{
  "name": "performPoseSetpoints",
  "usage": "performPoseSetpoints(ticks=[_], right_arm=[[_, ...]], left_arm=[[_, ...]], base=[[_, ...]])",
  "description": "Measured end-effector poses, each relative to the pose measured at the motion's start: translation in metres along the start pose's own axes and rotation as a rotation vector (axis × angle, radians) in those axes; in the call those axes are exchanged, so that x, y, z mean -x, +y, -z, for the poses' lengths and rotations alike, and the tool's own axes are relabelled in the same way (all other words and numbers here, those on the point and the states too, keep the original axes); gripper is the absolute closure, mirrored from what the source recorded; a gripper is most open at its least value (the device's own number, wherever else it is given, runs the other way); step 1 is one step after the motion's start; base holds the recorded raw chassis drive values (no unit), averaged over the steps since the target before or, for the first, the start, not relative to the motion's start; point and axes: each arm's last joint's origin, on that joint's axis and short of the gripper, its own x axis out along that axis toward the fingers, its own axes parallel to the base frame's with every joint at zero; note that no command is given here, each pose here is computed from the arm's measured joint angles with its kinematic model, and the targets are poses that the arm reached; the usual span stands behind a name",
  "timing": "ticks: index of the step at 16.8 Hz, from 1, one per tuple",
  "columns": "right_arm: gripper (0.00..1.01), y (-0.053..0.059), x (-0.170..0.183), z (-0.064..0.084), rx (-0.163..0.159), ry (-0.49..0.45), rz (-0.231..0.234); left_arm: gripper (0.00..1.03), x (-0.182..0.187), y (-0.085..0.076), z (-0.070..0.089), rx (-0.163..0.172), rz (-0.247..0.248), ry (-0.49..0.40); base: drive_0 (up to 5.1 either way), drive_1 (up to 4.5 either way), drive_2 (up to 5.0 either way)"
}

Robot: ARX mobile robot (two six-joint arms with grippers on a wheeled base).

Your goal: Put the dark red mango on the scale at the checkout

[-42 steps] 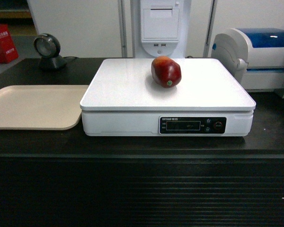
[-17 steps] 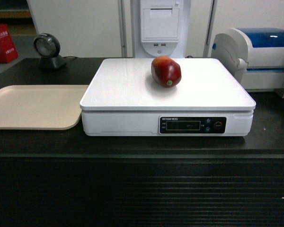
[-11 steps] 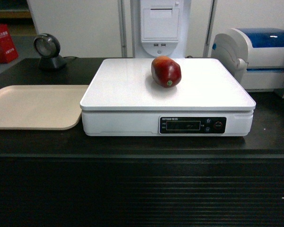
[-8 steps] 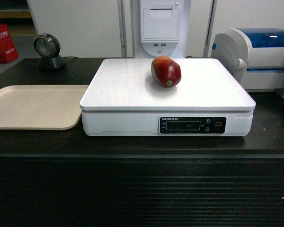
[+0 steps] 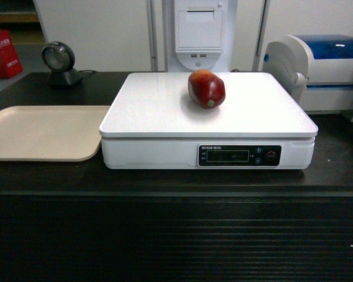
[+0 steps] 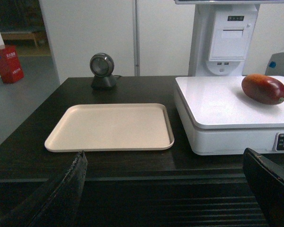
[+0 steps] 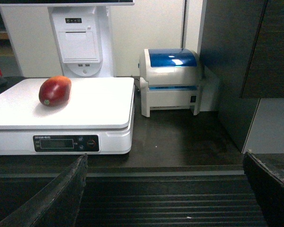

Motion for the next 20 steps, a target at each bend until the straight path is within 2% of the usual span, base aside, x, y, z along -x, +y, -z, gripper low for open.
performPoseSetpoints(ticks=[20], right_arm=[[0.03, 0.0, 0.0, 0.0, 0.0, 0.0, 0.0]], left_arm=[[0.05, 0.0, 0.0, 0.0, 0.0, 0.0, 0.0]], base=[[0.0, 0.0, 0.0]])
